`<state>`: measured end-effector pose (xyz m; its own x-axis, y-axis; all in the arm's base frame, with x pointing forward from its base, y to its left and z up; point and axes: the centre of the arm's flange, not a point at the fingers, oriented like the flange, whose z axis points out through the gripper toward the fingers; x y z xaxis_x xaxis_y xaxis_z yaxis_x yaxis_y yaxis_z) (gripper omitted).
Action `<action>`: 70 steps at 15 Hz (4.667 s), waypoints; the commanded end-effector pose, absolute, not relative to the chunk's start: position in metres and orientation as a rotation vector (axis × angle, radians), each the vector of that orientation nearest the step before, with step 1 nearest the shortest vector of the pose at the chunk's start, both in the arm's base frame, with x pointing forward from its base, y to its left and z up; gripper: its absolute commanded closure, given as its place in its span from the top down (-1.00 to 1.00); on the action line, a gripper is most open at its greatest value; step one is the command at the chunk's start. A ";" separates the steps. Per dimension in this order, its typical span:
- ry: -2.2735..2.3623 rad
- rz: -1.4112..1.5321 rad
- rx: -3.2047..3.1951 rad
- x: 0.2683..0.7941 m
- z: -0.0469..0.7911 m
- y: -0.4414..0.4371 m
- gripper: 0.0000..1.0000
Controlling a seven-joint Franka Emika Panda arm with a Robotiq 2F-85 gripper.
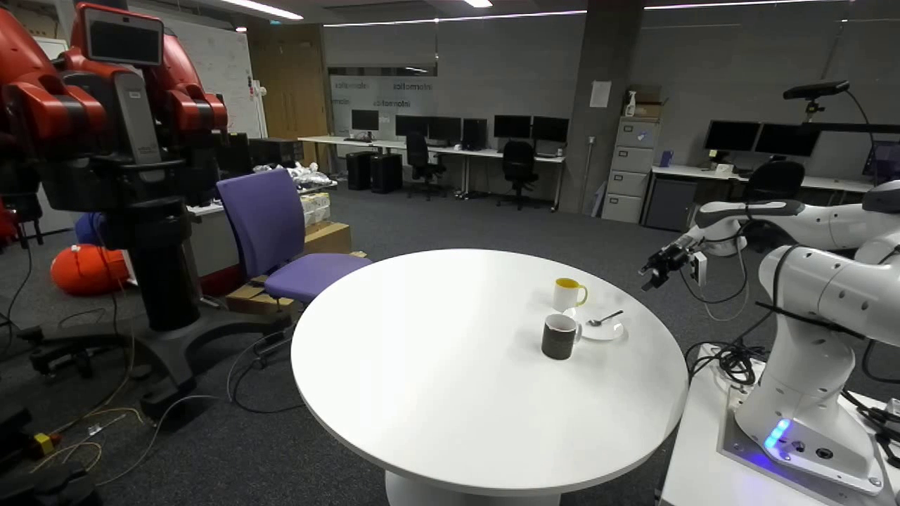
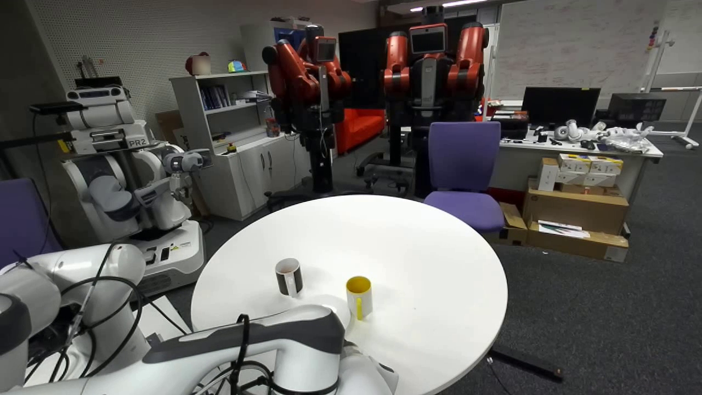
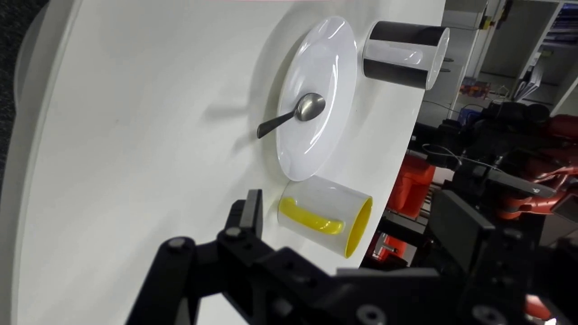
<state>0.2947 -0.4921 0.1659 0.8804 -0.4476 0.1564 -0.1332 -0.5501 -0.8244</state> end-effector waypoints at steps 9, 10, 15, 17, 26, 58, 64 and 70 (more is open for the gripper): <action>0.436 -0.434 -2.126 0.311 0.131 -0.493 1.00; 0.435 -0.433 -2.126 0.311 0.128 -0.493 1.00; 0.426 -0.403 -2.118 0.315 0.115 -0.484 1.00; 0.419 -0.401 -2.108 0.319 0.111 -0.480 1.00; 0.405 -0.385 -2.076 0.329 0.097 -0.474 1.00; 0.365 -0.318 -2.048 0.364 0.070 -0.444 1.00; 0.360 -0.299 -2.056 0.365 0.067 -0.438 1.00; 0.359 -0.294 -2.055 0.367 0.065 -0.434 1.00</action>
<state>0.3558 -0.4298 0.0742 0.9334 -0.3511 0.0735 -0.1114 -0.4783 -0.8711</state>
